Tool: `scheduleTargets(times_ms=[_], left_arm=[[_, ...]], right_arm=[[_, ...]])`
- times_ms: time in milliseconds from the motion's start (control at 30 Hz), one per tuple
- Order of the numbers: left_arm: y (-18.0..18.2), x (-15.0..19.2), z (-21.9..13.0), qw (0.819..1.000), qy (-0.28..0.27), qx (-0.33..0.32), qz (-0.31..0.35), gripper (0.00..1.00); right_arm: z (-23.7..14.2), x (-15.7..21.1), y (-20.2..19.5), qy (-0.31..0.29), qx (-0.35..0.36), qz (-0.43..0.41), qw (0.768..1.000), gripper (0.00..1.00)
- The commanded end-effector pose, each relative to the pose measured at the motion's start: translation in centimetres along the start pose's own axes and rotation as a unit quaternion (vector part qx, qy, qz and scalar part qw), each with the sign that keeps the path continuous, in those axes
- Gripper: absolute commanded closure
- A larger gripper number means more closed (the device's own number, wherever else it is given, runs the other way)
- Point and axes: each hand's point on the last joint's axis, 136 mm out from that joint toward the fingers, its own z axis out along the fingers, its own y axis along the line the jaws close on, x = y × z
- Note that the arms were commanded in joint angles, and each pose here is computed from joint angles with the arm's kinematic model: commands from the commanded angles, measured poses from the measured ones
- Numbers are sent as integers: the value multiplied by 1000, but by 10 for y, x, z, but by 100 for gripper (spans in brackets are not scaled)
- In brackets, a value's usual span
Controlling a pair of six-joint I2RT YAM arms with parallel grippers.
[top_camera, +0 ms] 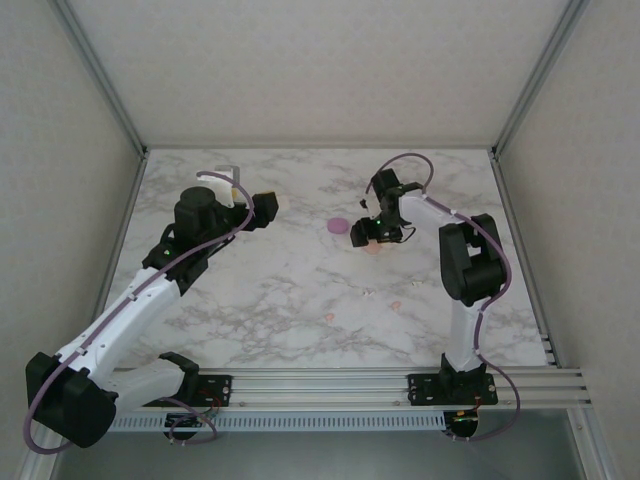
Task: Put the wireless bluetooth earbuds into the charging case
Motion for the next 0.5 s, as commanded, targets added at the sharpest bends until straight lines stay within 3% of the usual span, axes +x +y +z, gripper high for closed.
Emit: scheduleTargets(times_ms=[0,467], left_arm=[[-4,-14,-4,1000,-11,7,-8,0],[-4,-13,-1,1000,-11,8,-8,0]], right_arm=[[-3,7,-6,6,26,-36,999,31],[15,18,-7,41,42,-71,996,45]])
